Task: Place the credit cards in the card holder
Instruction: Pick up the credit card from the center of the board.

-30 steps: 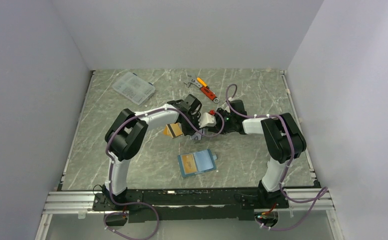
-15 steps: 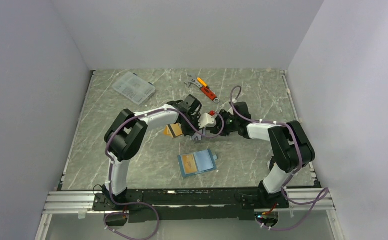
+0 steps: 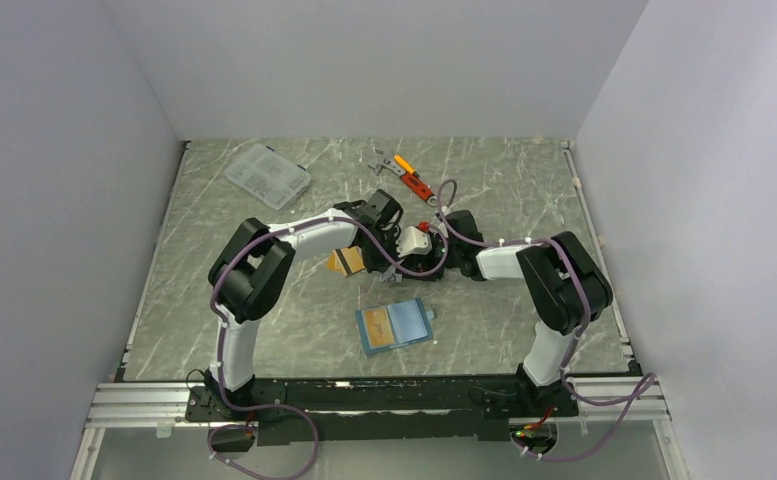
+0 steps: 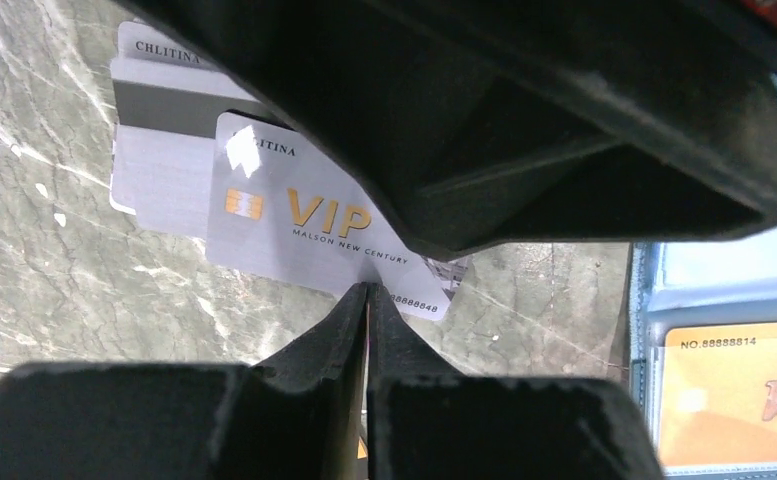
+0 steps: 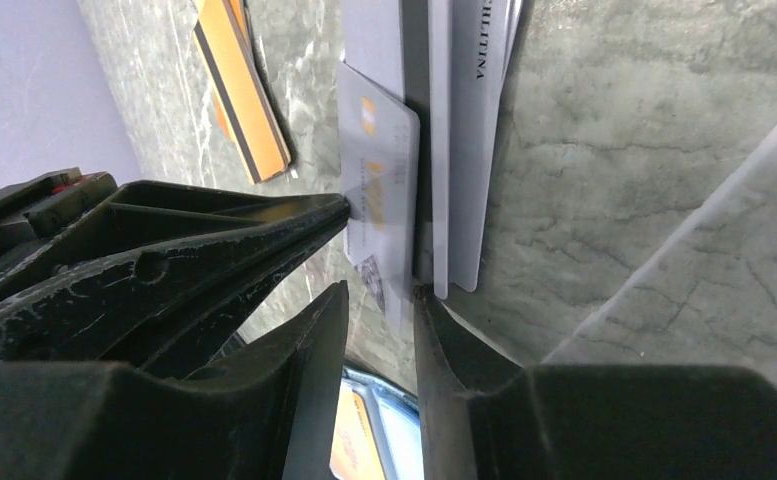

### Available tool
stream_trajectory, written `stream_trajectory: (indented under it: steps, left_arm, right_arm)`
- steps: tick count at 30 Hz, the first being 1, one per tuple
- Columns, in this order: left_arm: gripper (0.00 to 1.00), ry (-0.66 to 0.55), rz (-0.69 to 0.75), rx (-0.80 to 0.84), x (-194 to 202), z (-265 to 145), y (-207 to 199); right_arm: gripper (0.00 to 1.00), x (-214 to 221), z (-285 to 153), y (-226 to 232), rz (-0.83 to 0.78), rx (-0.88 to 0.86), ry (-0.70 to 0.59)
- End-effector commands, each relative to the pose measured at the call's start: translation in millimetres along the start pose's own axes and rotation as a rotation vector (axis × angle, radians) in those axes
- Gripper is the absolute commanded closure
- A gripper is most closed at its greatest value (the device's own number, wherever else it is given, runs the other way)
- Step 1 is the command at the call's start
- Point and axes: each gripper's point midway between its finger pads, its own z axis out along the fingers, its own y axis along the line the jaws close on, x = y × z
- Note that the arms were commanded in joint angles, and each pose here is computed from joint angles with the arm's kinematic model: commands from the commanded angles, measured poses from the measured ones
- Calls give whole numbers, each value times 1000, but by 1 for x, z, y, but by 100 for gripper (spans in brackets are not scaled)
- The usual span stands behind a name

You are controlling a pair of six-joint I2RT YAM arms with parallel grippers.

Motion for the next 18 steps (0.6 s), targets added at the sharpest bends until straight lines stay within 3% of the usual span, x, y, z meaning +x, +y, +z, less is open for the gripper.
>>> stream_trajectory:
  steps: [1,10,18]
  left_arm:
    - [91,-13,10,37,-2,-5,-12]
    - [92,-24,-17,74,-1,-6,-17]
    - [92,-42,-36,95,-3,-10,-20]
  right_arm:
    - [67,-13,4,16,-29,-45,-29]
    - [68,-8,5,8,-2,-44,-37]
    - [77,-1,15,12,34,-79,-22]
